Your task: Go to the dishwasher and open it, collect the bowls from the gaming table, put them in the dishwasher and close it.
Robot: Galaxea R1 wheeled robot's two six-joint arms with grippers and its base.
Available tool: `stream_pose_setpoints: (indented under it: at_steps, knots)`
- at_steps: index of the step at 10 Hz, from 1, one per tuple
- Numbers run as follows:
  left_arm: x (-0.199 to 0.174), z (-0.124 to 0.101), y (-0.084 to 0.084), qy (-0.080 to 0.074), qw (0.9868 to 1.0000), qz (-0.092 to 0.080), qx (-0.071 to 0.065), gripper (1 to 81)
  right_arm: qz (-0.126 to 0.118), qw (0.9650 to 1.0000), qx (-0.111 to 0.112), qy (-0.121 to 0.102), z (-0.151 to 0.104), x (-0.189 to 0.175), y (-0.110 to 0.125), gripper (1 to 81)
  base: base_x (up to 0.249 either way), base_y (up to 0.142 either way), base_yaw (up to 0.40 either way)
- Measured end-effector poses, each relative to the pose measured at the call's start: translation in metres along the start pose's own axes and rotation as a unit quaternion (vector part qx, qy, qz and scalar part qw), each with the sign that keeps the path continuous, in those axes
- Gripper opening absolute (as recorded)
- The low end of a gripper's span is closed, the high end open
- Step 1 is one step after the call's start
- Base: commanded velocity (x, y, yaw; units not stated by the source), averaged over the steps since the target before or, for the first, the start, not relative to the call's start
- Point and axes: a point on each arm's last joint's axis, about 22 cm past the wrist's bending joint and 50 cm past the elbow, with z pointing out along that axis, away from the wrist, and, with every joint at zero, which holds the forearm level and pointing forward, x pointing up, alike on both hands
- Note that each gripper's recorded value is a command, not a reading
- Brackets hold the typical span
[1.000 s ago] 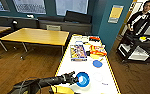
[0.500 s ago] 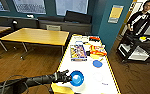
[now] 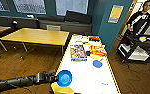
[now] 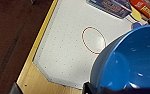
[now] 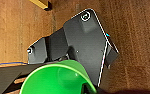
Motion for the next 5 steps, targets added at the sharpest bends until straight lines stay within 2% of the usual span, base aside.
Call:
stream_pose_setpoints:
  at_steps: [1, 2, 3, 4, 5]
  knots:
    - [-0.005, -0.015, -0.009, 0.001, 1.0000, 0.004, 0.000, 1.0, 0.000, 1.0000, -0.004, -0.001, 0.000, -0.003, 0.003, 1.0, 0.000, 0.000, 0.000]
    - [-0.015, -0.025, -0.028, -0.002, 0.9999, 0.005, 0.009, 1.0, -0.002, 1.0000, -0.008, -0.003, -0.001, -0.006, 0.006, 1.0, 0.000, 0.000, 0.000]
    - [-0.035, -0.028, -0.055, -0.013, 0.9995, 0.000, 0.028, 1.0, -0.002, 0.9999, -0.013, -0.004, 0.000, -0.008, 0.009, 1.0, 0.000, 0.000, 0.000]
    - [-0.064, -0.027, -0.079, -0.034, 0.9983, -0.006, 0.047, 1.0, -0.003, 0.9998, -0.018, -0.005, 0.001, -0.010, 0.012, 1.0, 0.000, 0.000, 0.000]
    - [-0.098, -0.024, -0.098, -0.059, 0.9966, -0.006, 0.058, 1.0, -0.003, 0.9998, -0.020, -0.006, 0.003, -0.011, 0.012, 1.0, 0.000, 0.000, 0.000]
